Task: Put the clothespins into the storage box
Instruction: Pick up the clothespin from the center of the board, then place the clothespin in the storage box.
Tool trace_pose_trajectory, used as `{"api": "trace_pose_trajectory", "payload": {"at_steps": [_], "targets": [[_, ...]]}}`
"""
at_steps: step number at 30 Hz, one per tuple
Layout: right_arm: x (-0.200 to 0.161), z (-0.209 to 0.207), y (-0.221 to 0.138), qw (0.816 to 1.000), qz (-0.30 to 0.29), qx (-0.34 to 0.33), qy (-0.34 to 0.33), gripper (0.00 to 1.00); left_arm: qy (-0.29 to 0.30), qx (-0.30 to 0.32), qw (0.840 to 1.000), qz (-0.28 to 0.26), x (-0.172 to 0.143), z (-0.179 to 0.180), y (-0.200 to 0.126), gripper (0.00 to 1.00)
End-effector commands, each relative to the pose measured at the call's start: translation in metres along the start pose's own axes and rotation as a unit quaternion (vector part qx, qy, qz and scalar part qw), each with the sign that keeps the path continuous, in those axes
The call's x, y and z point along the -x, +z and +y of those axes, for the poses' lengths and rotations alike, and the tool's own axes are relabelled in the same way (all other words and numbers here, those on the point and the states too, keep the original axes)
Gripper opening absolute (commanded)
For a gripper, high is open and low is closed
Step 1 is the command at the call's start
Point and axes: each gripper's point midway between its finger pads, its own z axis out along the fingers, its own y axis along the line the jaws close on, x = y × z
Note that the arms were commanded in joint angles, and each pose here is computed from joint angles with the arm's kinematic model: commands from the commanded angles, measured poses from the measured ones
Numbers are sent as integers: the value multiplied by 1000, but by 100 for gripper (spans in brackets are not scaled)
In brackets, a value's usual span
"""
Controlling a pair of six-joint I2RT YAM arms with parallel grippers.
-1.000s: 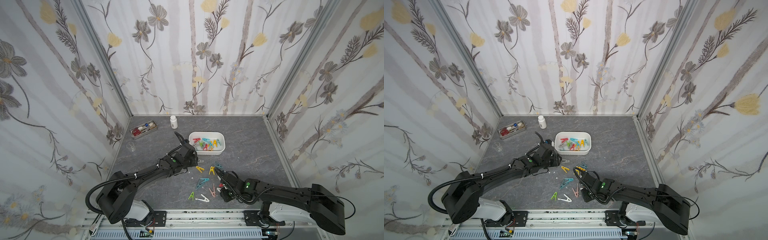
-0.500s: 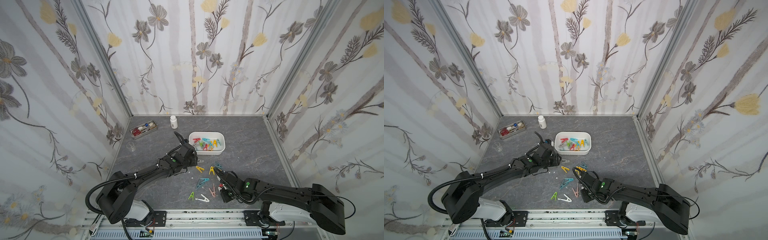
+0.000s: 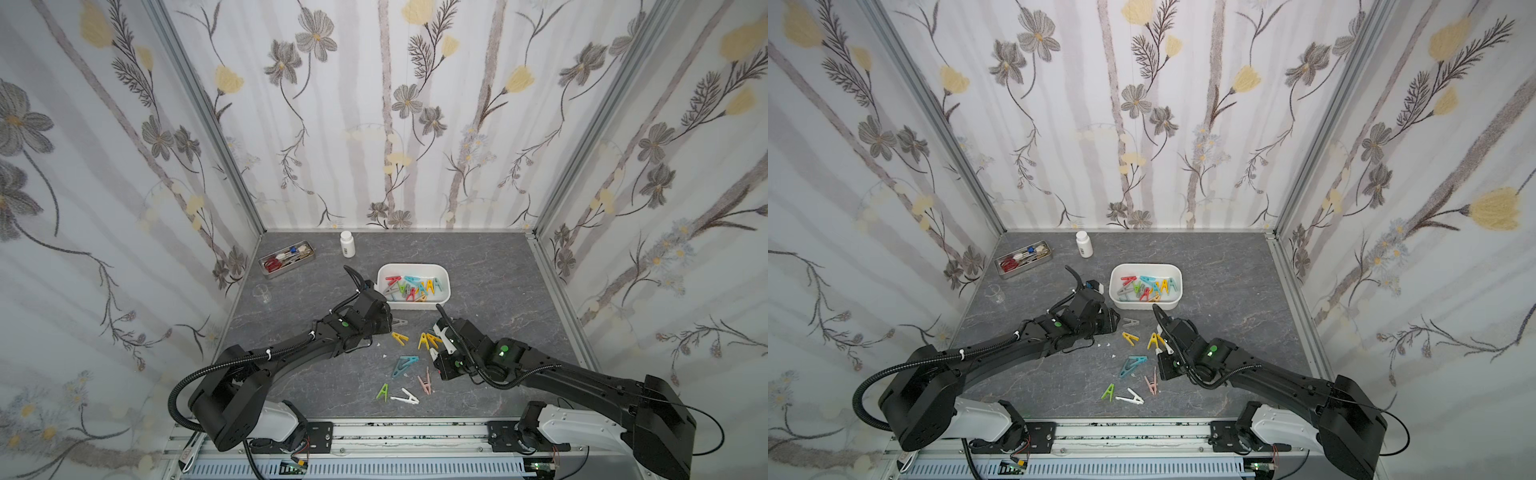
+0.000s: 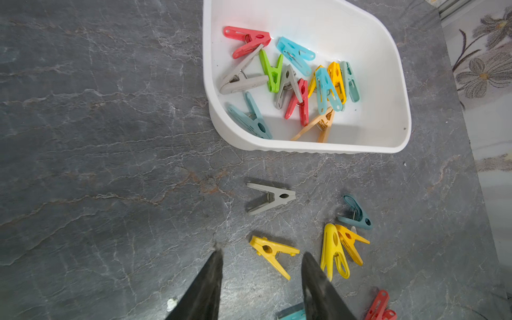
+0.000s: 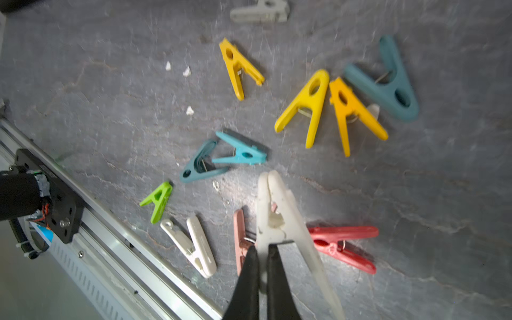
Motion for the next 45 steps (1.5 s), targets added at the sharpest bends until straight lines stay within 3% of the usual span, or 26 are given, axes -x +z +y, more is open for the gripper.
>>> {"api": "trace_pose_trajectory", "payload": {"at_steps": [1, 7, 17, 28, 36, 45], "targets": [[38, 15, -11, 998, -42, 24, -33, 1, -23, -5, 999, -30, 15, -3, 0, 46], [99, 15, -28, 993, -110, 35, -17, 1, -23, 0, 999, -39, 26, -4, -2, 46], [151, -8, -31, 986, -158, 44, -6, 2, -29, 4, 1000, -7, 6, 6, -4, 46], [208, -27, 3, 989, -138, 45, -10, 2, -69, 18, 997, -34, -2, 29, -33, 46], [224, -51, 34, 992, -125, -1, -10, 2, -67, 31, 996, -56, 5, 36, -51, 46], [225, -71, 67, 995, -97, -16, -6, 5, -67, 29, 997, -31, -10, 41, -54, 47]]}}
